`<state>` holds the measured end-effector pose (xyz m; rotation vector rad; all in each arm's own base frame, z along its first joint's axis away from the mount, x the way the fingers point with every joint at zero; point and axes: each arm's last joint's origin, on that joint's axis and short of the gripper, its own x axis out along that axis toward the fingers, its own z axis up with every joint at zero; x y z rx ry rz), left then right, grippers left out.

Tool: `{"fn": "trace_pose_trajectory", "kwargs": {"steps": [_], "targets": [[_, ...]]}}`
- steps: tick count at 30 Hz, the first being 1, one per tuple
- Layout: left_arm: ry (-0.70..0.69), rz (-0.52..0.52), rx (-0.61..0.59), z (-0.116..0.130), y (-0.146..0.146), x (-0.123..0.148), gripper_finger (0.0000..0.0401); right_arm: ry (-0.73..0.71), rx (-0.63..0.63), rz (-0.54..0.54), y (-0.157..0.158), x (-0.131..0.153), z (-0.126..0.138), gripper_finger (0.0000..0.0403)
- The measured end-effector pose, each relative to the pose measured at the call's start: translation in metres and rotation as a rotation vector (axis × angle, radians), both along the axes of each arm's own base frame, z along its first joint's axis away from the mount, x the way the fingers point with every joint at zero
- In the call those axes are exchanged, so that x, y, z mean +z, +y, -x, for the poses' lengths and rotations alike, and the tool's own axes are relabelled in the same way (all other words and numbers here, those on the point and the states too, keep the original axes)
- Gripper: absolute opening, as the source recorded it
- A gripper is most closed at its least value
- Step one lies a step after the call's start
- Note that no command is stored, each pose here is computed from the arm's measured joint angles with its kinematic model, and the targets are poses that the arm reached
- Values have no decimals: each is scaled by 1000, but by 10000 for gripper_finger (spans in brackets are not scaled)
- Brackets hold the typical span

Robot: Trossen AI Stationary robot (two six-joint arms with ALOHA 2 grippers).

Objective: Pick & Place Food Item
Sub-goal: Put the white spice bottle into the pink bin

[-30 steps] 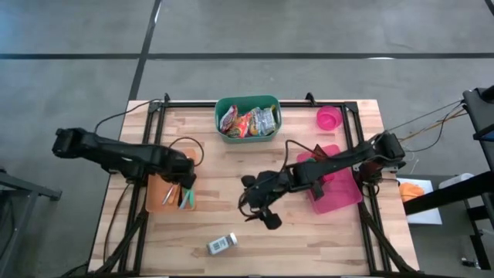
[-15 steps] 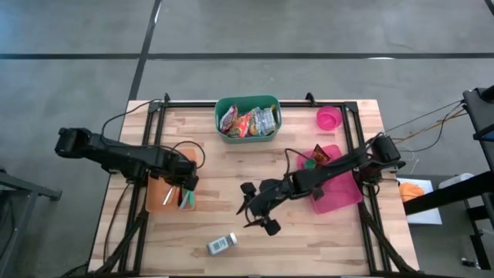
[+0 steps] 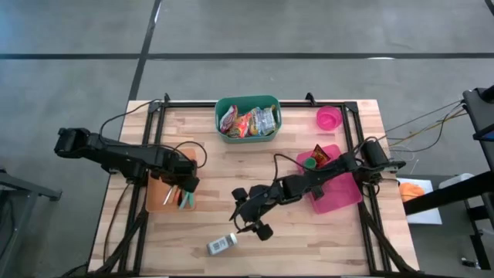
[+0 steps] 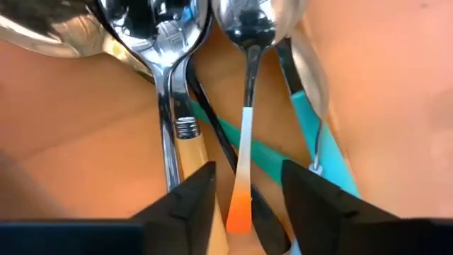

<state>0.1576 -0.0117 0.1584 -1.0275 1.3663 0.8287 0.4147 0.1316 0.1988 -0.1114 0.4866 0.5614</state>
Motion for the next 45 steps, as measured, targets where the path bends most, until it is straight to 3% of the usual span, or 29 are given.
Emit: {"fn": "trace_pose_trajectory", "kwargs": {"steps": [9, 20, 26, 34, 45], "targets": [[-20, 8, -9, 3, 0, 23, 231, 81, 3, 30, 2, -13, -8, 229], [-139, 7, -64, -1, 0, 53, 238, 134, 19, 38, 9, -30, -10, 231], [-133, 8, -83, 0, -1, 51, 238, 169, 59, 51, 30, -49, -14, 280], [-128, 32, -110, 1, -3, 51, 238, 121, -52, 171, 53, -49, -29, 361], [-127, 39, -150, 1, -10, 51, 238, 197, -55, 186, 65, -71, -27, 370]]}}
